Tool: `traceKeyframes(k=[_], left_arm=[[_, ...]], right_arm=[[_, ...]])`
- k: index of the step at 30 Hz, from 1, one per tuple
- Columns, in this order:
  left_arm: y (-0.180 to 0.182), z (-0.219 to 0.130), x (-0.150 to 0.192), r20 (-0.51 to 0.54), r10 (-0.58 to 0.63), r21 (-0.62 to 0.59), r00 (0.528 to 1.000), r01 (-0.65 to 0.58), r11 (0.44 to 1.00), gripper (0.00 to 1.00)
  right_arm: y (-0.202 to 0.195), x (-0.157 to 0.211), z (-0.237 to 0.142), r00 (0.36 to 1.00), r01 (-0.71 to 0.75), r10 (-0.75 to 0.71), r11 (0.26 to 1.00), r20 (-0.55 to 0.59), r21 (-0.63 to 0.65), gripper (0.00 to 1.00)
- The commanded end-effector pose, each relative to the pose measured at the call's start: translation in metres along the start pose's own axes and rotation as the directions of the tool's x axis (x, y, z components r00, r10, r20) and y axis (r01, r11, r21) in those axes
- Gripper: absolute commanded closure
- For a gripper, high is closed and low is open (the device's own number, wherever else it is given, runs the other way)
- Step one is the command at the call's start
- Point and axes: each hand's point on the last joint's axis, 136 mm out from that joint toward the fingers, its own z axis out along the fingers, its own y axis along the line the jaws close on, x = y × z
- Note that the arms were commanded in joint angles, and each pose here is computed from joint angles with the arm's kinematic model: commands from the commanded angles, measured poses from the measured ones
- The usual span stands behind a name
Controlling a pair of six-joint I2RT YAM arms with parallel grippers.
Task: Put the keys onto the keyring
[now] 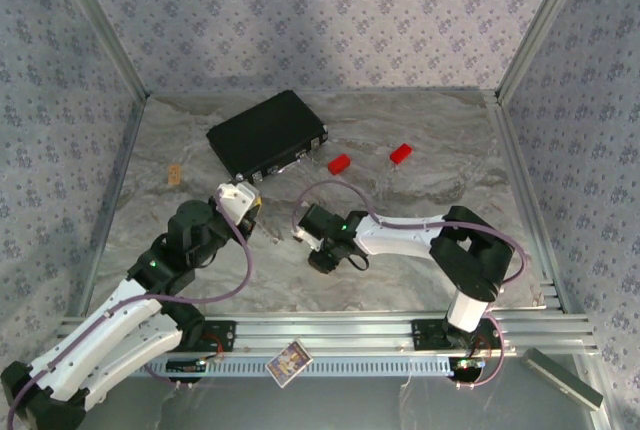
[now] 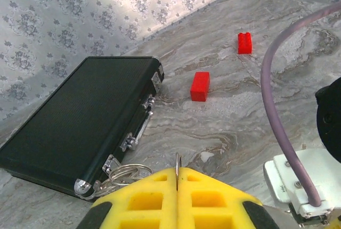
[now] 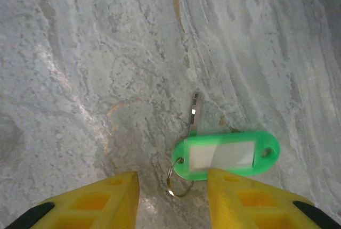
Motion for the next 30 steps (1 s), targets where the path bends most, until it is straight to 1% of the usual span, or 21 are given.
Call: traceKeyframes(k=[1, 4, 9, 13, 17, 22, 26, 30], left_arm=[[0.006, -0.007, -0.020, 0.063, -0.024, -0.018, 0.998, 0.025, 1.000, 1.00], [0.005, -0.008, -0.021, 0.065, -0.027, -0.015, 0.997, 0.028, 0.999, 1.00], [0.005, -0.008, -0.023, 0.070, -0.024, -0.009, 0.997, 0.025, 1.000, 1.00], [-0.001, -0.007, -0.023, 0.074, -0.012, 0.024, 0.997, 0.010, 1.000, 1.00], [-0.011, -0.004, -0.022, 0.087, -0.008, 0.075, 0.996, 0.001, 0.997, 1.00], [-0.027, 0.003, -0.022, 0.081, -0.009, 0.162, 0.997, -0.005, 0.987, 1.00], [-0.034, 0.010, -0.022, 0.072, -0.014, 0.200, 0.997, -0.001, 0.980, 1.00], [-0.040, 0.015, -0.020, 0.065, -0.021, 0.233, 0.998, 0.005, 0.972, 1.00]], right_arm=[[-0.004, -0.001, 0.001, 1.000, 0.016, -0.015, 0.999, -0.021, 0.034, 0.65], [-0.005, 0.001, 0.001, 0.999, 0.017, -0.016, 0.999, -0.028, 0.045, 0.71], [-0.008, -0.001, -0.006, 1.000, 0.006, -0.005, 0.998, -0.010, 0.055, 0.91], [-0.008, 0.002, -0.020, 0.999, -0.034, 0.034, 0.998, 0.015, 0.045, 1.00], [-0.012, 0.017, -0.037, 0.990, -0.138, 0.138, 0.990, 0.031, 0.002, 1.00], [-0.014, 0.027, -0.055, 0.953, -0.297, 0.301, 0.952, 0.045, -0.080, 1.00], [-0.008, 0.032, -0.056, 0.920, -0.385, 0.392, 0.907, 0.005, -0.169, 1.00], [-0.009, 0.035, -0.052, 0.897, -0.435, 0.442, 0.877, -0.015, -0.204, 1.00]])
